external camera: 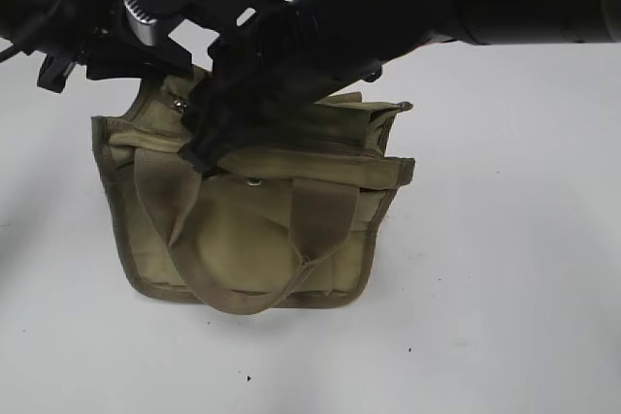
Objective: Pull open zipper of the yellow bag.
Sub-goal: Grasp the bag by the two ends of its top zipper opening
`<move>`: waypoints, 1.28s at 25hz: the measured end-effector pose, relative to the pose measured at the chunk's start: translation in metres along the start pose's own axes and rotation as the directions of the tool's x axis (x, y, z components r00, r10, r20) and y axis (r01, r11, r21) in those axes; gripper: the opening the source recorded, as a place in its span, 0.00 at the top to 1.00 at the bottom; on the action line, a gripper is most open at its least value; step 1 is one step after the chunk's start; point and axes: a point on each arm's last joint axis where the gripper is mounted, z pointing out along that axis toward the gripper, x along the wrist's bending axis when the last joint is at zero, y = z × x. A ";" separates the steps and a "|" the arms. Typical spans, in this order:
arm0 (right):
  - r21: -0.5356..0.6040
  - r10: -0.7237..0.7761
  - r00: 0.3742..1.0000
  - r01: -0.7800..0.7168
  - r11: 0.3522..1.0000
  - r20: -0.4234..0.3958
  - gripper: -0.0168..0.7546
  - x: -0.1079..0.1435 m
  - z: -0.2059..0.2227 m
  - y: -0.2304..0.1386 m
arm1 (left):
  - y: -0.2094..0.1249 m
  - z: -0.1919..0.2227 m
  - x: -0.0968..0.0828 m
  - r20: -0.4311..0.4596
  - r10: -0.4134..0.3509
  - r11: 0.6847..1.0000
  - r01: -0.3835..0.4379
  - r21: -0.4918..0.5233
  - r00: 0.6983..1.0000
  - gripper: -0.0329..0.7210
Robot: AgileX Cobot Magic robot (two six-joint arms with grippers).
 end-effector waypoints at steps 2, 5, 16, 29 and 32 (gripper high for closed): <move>0.012 -0.011 1.000 0.011 1.000 -0.004 0.78 0.000 0.000 -0.001 | 0.000 0.000 0.000 0.000 -0.001 1.000 0.001 0.000 1.000 0.92; 0.039 -0.039 0.999 0.039 0.998 -0.014 0.96 0.001 0.001 -0.004 | 0.000 0.000 0.000 0.004 -0.004 1.000 0.004 -0.002 1.000 0.92; 0.167 -0.007 0.999 0.014 0.986 -0.043 0.98 -0.011 -0.020 -0.015 | 0.000 0.000 -0.002 0.021 -0.013 1.000 0.013 0.004 1.000 0.92; 0.457 0.343 0.939 -0.315 0.832 0.023 0.98 -0.072 -0.106 -0.068 | 0.001 0.000 -0.003 0.032 -0.024 1.000 0.025 -0.013 0.999 0.92; 0.514 0.381 0.925 -0.335 0.790 0.017 0.98 -0.074 -0.112 -0.076 | 0.001 0.000 -0.003 0.032 -0.024 1.000 0.025 -0.013 0.999 0.92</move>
